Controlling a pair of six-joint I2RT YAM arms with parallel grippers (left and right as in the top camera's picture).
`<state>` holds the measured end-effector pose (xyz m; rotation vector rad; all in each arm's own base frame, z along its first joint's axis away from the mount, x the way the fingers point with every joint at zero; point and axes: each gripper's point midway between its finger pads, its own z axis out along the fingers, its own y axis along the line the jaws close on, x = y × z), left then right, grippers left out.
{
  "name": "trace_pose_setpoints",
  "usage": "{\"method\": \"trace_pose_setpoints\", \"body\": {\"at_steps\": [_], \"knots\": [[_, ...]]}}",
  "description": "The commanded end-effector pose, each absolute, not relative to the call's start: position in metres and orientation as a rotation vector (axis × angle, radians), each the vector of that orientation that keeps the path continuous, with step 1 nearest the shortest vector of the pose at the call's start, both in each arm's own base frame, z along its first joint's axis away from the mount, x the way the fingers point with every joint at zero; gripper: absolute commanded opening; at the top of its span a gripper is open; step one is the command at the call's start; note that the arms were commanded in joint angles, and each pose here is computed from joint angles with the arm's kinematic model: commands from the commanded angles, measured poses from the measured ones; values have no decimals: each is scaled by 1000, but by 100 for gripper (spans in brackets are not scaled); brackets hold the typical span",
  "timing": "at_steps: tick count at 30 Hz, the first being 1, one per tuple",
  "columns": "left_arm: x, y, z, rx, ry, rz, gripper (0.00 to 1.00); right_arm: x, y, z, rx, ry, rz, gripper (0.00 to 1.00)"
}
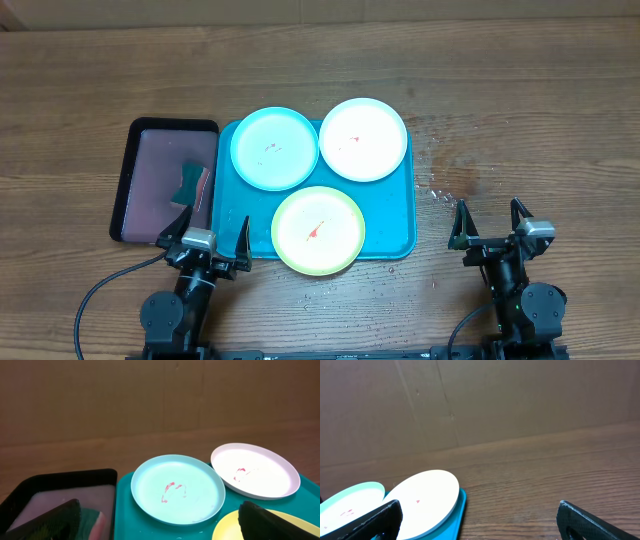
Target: Clean dirty plates on tray and stack at the side
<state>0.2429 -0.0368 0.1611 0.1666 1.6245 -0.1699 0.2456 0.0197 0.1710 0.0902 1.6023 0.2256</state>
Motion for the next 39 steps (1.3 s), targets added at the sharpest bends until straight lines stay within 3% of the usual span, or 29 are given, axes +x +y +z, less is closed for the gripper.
{"method": "trace_pose_setpoints", "body": {"at_steps": [1, 9, 24, 39], "knots": [[243, -37, 163, 181, 1609, -158, 100, 246, 21, 171, 93, 1594, 247, 100], [239, -25, 163, -15, 1692, -230, 100, 243, 28, 185, 70, 1590, 294, 100], [225, -11, 200, -94, 1902, -156, 100, 264, 51, 214, 16, 1882, 399, 100], [255, -12, 209, -139, 2431, -137, 100, 287, 106, 188, -209, 2465, 629, 100]]}}
